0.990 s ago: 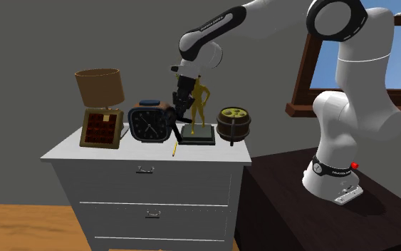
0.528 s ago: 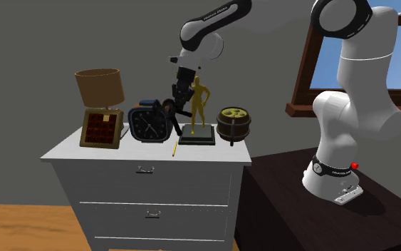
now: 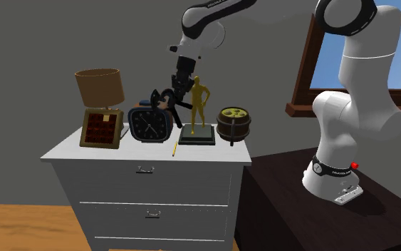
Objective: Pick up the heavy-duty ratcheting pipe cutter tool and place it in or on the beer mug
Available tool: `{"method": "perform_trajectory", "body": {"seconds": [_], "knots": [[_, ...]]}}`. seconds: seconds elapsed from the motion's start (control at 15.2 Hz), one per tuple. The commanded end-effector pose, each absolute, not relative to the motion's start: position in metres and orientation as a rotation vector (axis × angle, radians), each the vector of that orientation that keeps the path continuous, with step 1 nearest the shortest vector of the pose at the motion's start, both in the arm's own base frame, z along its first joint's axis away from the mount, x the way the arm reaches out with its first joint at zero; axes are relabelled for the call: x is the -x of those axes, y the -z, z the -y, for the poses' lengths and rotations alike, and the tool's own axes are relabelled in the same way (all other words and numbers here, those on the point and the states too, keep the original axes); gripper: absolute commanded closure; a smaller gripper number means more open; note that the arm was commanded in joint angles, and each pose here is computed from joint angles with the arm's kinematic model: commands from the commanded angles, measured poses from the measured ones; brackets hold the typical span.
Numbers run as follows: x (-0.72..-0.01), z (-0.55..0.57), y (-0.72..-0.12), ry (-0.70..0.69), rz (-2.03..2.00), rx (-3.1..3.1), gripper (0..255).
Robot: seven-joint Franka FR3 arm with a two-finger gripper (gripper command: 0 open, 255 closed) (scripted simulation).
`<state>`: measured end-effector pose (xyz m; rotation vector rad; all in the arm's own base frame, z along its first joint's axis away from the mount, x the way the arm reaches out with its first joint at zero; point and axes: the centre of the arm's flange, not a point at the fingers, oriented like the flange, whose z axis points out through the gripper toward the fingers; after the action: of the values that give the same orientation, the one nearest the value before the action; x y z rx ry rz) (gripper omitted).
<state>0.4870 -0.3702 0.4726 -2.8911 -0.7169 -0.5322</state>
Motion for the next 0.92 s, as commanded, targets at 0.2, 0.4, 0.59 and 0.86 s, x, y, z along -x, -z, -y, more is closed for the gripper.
{"method": "perform_trajectory", "body": {"seconds": [0.2, 0.4, 0.59, 0.86], "knots": [[-0.488, 0.371, -0.501, 0.532, 0.717, 2.891, 255], [-0.488, 0.371, -0.517, 0.532, 0.717, 2.891, 255], [-0.488, 0.371, -0.533, 0.532, 0.717, 2.891, 255], [-0.475, 0.372, -0.548, 0.532, 0.717, 2.891, 255]]}}
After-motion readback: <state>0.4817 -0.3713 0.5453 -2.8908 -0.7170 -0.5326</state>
